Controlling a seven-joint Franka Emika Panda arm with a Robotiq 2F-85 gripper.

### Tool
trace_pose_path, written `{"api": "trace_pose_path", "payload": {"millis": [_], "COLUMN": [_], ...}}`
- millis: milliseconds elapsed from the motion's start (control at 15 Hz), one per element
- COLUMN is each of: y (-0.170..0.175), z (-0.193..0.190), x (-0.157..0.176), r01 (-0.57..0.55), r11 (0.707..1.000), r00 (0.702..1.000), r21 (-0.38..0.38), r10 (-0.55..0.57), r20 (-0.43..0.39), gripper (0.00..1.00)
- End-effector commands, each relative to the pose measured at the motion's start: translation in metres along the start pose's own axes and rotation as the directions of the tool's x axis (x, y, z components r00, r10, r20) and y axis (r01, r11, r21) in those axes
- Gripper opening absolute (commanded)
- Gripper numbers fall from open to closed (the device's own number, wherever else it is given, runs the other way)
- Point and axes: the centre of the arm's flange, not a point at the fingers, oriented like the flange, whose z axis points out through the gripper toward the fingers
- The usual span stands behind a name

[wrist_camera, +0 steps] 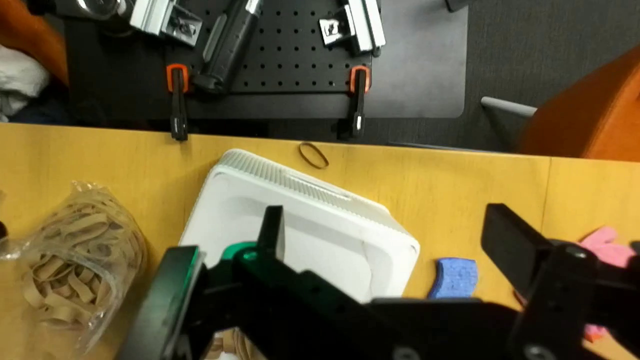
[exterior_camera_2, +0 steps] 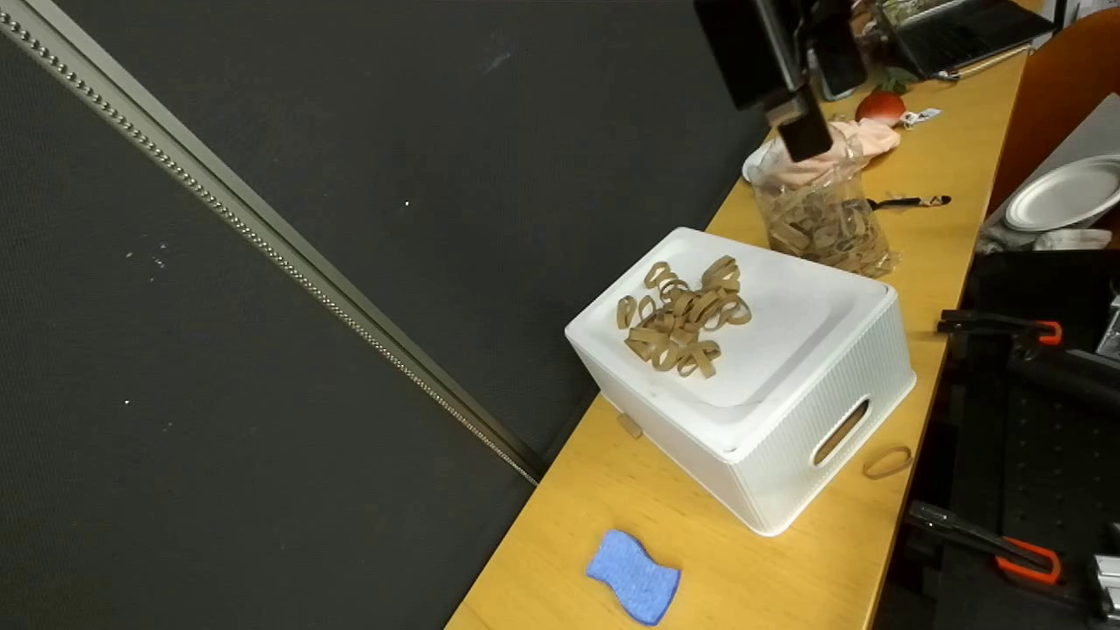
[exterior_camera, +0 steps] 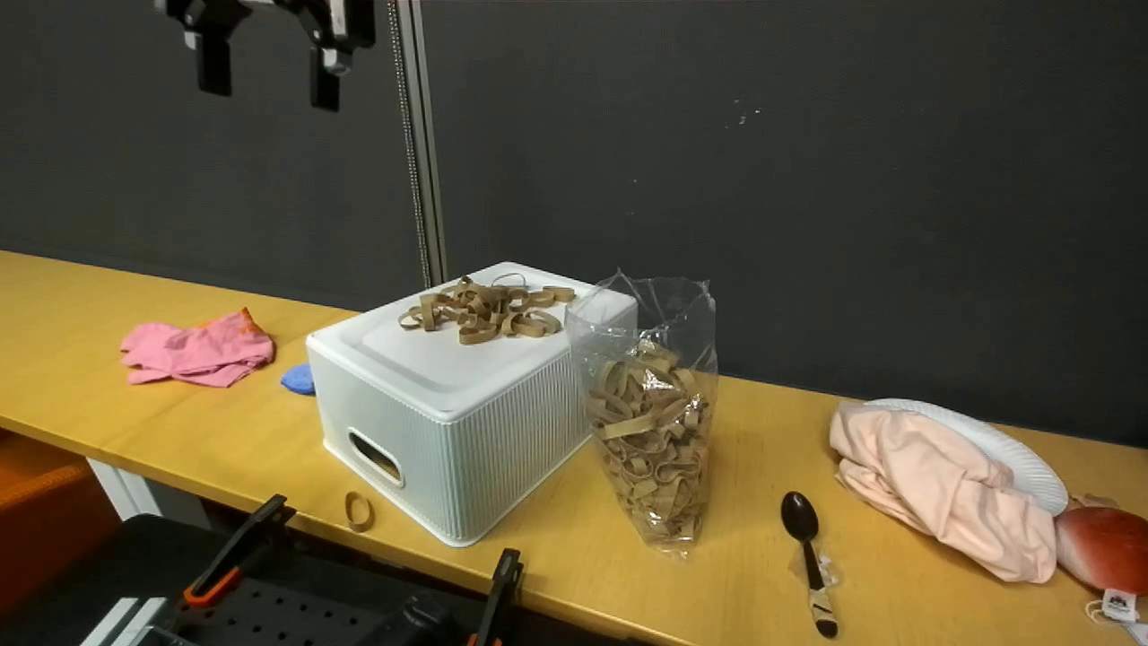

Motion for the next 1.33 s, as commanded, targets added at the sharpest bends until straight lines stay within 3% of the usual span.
{"api": "trace_pose_path", "payload": {"millis": [0, 200, 667, 1267], "y": [0.002, 0.008, 0.037, 0.05], "z": [0.017, 0.039, 0.08, 0.142], "x": [0.053, 0.085, 0.146, 0.19], "r01": [0.02, 0.019, -0.007, 0.018], "r11": [1.0, 1.0, 0.996, 0.994], "r00": [0.997, 0.991, 0.985, 0.992], "r21": [-0.018, -0.02, -0.089, -0.11], "r10": [-0.022, -0.022, -0.008, -0.031], "r20": [-0.075, -0.136, -0.171, -0.119], "gripper": [1.0, 1.0, 1.0, 1.0]}}
